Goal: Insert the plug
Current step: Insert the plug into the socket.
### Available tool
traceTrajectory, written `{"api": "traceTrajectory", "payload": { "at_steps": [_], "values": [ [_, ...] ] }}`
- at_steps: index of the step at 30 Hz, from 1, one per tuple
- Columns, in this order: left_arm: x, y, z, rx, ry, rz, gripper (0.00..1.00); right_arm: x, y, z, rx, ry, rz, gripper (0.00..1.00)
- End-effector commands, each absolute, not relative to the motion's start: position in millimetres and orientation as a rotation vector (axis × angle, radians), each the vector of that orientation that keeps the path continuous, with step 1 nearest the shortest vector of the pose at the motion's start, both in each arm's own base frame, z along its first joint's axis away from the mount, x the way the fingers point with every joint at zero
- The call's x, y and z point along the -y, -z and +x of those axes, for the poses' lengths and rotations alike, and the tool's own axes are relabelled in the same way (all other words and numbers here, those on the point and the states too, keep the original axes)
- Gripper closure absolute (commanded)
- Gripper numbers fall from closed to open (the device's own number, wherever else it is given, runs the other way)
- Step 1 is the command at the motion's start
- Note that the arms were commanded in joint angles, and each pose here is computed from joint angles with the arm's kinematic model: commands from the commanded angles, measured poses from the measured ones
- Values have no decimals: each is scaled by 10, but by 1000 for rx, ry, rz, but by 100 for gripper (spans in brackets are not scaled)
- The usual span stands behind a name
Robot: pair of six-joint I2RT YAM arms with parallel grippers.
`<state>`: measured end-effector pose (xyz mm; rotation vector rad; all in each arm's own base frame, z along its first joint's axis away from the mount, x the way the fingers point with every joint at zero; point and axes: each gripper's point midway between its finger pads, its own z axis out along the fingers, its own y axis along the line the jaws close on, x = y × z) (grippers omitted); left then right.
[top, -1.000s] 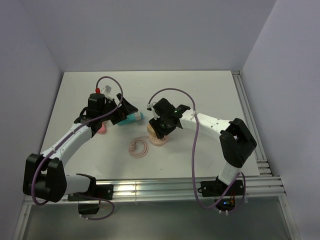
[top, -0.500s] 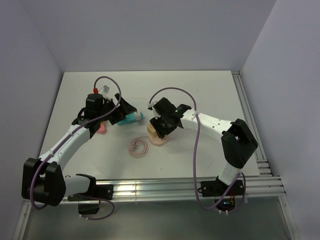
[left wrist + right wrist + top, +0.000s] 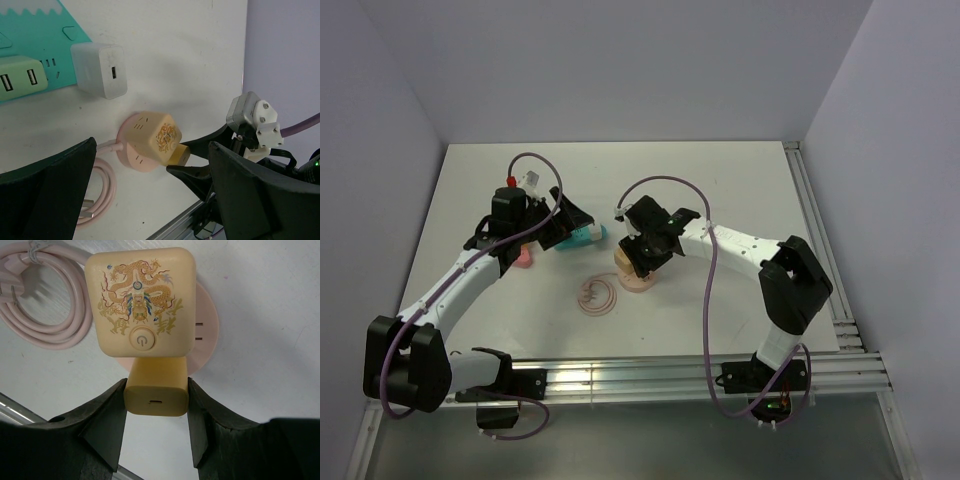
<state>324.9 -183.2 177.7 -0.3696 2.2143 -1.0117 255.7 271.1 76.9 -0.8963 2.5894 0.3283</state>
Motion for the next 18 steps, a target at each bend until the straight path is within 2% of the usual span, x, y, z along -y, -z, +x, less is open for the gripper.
{"api": "traceTrajectory", "payload": {
  "at_steps": [1,18],
  "values": [
    [1840,-1840,3256,-2194,1026,-340,1,-2778,-860,2596,-2564,-339,-901,100],
    [1843,-1804,3241,-2207,1026,-335,1,-2817,-735,2581,-2604,-312,-930,100]
  ]
}}
